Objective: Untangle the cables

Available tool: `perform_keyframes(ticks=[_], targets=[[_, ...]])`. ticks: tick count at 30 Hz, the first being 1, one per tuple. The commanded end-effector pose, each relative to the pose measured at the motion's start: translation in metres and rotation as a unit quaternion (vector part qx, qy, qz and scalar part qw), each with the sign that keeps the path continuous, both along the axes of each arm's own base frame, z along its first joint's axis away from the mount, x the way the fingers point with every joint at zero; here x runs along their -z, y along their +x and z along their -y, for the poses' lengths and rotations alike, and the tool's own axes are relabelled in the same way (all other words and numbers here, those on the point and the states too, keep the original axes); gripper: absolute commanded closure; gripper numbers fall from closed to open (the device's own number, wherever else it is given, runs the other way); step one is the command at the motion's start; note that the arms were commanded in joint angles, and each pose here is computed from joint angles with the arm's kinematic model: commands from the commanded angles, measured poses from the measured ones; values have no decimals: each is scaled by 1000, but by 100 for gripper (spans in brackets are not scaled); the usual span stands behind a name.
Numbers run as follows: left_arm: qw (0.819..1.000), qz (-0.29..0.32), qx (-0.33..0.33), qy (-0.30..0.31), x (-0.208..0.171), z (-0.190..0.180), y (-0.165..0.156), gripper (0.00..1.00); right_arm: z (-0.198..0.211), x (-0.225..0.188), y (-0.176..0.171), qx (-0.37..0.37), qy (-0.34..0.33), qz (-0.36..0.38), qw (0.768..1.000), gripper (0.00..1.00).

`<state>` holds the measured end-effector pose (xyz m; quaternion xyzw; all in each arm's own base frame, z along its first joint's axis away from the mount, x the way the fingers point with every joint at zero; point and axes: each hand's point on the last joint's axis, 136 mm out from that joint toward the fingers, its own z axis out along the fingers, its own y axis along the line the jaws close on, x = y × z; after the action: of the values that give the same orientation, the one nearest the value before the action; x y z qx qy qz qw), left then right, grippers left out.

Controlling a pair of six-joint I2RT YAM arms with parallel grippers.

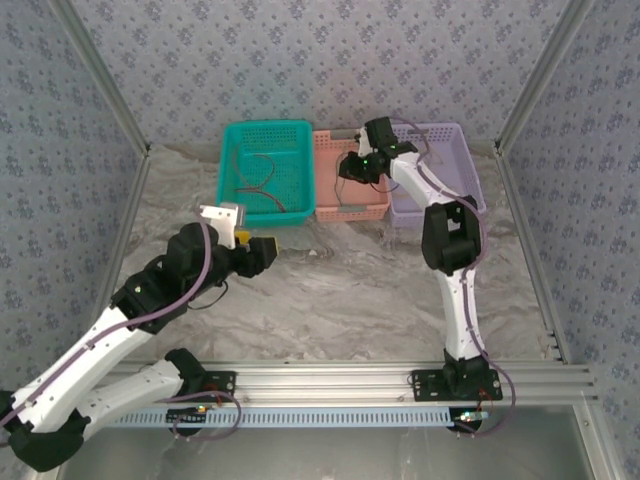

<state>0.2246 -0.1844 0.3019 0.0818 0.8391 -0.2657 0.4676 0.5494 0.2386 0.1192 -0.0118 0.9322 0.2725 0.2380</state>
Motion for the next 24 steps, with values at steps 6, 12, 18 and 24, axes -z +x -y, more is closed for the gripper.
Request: perform_keyframes(ticks=[6,12,18,24], targets=[[998,-29,-50,-14,-1,-29,11,21,47,-90,-39,61,-29,103,992,47],[985,-70,-151,-35,31,-87,21,1,136,-124,-138,197,-128,208,949,1],[924,-85,-369,54,88,-173,29,1,242,-126,-241,344,-279,258,859,1],[899,67,-398,171,113,-208,35,1,280,-74,-262,297,-323,319,840,1]])
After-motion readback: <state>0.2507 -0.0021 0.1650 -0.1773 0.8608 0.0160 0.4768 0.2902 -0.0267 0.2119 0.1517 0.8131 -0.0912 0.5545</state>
